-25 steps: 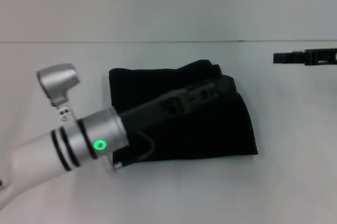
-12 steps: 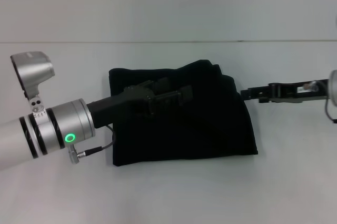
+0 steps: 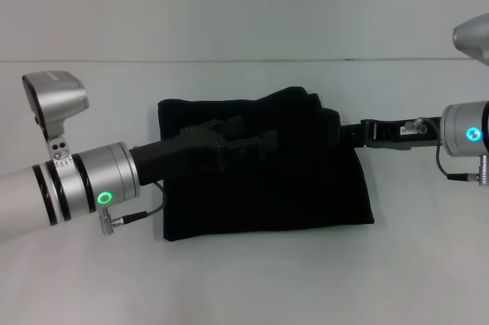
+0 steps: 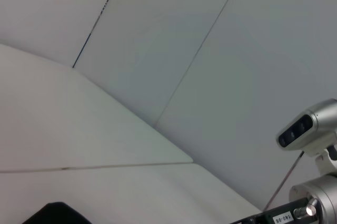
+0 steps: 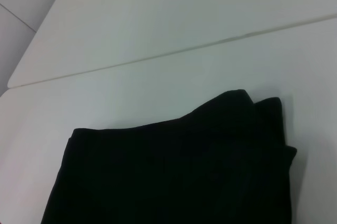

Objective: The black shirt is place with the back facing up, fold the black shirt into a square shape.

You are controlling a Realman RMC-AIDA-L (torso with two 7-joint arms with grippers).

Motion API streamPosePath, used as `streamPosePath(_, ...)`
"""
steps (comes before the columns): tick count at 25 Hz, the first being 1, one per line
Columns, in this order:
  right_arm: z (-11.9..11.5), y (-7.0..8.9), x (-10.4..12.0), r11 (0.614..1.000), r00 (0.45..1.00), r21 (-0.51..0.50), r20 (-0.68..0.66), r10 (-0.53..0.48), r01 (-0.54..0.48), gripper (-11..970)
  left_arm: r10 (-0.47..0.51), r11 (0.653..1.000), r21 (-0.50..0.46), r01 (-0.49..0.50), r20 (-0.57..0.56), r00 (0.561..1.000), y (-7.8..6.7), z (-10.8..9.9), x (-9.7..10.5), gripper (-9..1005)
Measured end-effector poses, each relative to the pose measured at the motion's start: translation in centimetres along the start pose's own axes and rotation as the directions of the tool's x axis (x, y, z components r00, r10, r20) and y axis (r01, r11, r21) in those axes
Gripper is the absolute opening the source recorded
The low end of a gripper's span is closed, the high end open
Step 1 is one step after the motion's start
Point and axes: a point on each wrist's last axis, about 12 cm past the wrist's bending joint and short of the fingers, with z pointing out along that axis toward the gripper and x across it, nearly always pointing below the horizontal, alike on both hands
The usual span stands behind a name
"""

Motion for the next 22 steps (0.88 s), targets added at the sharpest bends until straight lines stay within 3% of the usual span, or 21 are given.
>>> streamPosePath(2, 0.0, 0.0, 0.1, 1.000, 1.000, 0.001, 0.000, 0.008, -0.008, 740, 0.000, 1.000, -0.002, 0.000, -0.006, 1.000, 0.0, 0.0, 0.1, 936)
streamPosePath(7, -0.3, -0.4, 0.2, 1.000, 1.000, 0.003, 0.001, 0.012, -0.012, 595, 0.001, 1.000, -0.012, -0.001, -0.009, 1.000, 0.2, -0.1, 0.1, 936)
streamPosePath(10, -0.5, -0.3, 0.2, 1.000, 1.000, -0.015, -0.002, 0.002, -0.002, 594, 0.001, 1.000, -0.012, -0.002, -0.010, 1.000, 0.2, 0.0, 0.1, 936)
streamPosePath(15, -1.2, -0.1, -0.3, 0.998, 1.000, -0.069, 0.028, -0.001, 0.003, 618, -0.002, 1.000, -0.010, 0.002, -0.010, 1.000, 0.1, 0.1, 0.2, 937)
streamPosePath(21, -1.3, -0.7, -0.3, 0.999, 0.999, -0.036, 0.033, 0.020, -0.019, 826, -0.006, 1.000, -0.013, 0.006, -0.005, 1.000, 0.1, 0.1, 0.2, 937)
streamPosePath(22, -1.2, -0.7, -0.2, 0.999, 0.999, -0.032, 0.028, 0.020, -0.019, 826, -0.007, 1.000, -0.014, 0.006, -0.005, 1.000, 0.1, 0.1, 0.2, 937)
